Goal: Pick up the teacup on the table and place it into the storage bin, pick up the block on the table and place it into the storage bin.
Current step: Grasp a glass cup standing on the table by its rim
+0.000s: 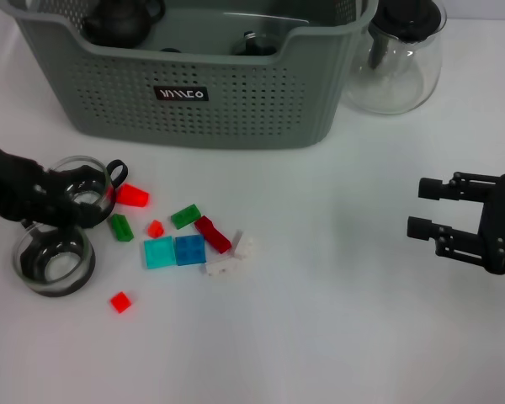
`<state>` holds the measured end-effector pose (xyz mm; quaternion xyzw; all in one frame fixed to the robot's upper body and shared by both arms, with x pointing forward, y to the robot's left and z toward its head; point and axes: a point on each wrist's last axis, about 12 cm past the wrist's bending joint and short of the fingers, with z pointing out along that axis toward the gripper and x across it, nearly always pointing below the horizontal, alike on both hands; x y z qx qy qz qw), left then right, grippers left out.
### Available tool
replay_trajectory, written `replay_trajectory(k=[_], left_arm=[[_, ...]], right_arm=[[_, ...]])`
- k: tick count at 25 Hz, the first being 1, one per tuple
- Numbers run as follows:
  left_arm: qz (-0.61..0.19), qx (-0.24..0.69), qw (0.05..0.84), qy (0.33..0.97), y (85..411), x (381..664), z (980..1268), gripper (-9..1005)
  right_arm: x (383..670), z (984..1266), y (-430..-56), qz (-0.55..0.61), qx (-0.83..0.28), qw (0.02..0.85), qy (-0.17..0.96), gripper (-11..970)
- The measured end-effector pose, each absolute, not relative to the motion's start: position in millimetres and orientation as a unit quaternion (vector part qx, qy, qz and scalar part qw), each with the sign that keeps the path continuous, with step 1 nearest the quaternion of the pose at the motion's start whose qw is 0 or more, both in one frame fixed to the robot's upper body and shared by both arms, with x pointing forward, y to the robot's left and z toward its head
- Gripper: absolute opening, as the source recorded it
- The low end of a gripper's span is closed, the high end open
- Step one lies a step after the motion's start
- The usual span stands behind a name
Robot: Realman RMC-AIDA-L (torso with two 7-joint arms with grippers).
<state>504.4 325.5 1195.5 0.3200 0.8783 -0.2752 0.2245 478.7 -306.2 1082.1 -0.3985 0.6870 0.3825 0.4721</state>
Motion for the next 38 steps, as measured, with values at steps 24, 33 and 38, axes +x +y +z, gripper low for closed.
replay_trajectory(k=[24,33,38], left_arm=[[-0.03,0.406,0.14,0.903,231,549,1143,781],[-0.036,0.418,0.096,0.902,218,547,1132,752],[-0.033,0.404,0.097,0.909,218,551,1131,718]], right_arm=[[495,1090,-303,0.406,-0.386,0.442,0.7,583],[495,1090,-303,0.405,-0.386,0.442,0.701,583],[495,1089,-303,0.406,-0.384,0.441,0.702,583]])
